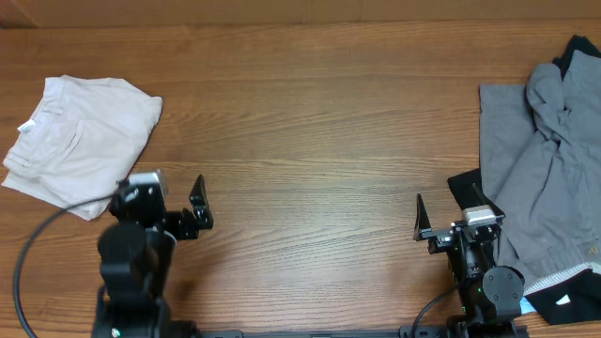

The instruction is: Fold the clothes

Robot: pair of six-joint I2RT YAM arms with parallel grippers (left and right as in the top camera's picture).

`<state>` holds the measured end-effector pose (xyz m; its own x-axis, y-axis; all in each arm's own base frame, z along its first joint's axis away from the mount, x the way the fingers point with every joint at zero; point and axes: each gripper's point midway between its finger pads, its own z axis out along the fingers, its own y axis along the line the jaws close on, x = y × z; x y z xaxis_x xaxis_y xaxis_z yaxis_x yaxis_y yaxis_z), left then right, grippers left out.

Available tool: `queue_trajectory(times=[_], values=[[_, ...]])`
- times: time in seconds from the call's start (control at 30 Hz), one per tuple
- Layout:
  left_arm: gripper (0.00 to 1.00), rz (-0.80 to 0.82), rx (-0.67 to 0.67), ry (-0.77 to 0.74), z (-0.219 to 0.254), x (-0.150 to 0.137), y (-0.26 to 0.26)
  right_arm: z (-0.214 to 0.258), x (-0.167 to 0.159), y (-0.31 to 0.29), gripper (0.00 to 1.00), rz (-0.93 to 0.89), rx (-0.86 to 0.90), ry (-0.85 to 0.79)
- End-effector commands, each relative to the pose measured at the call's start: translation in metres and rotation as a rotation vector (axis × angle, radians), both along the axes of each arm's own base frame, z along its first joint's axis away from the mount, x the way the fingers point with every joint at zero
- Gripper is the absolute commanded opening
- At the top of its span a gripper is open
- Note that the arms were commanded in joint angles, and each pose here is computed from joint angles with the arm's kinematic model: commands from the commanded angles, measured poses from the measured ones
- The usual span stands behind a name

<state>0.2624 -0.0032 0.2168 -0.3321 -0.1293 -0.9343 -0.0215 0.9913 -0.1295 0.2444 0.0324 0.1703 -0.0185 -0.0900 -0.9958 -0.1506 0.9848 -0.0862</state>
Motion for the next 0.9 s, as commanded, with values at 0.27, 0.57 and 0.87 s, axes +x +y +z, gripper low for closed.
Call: queue_trajectory(times=[0.27,0.57,0.87], values=[[1.0,-0.038,0.009,-0.347,-0.023,-0.015,-0.007,-0.001,0.0,-0.001,1.0,-0.009,-0.003,-0.009],[1.0,-0.018,-0.018,-0.26,-0.061,-0.017,-0.006,-0.001,0.0,-0.001,1.0,-0.009,-0.003,-0.009],[1.0,-0.026,-0.011,-0.261,-0.061,-0.017,-0.008,-0.001,0.0,-0.001,1.0,-0.009,-0.003,-0.009]])
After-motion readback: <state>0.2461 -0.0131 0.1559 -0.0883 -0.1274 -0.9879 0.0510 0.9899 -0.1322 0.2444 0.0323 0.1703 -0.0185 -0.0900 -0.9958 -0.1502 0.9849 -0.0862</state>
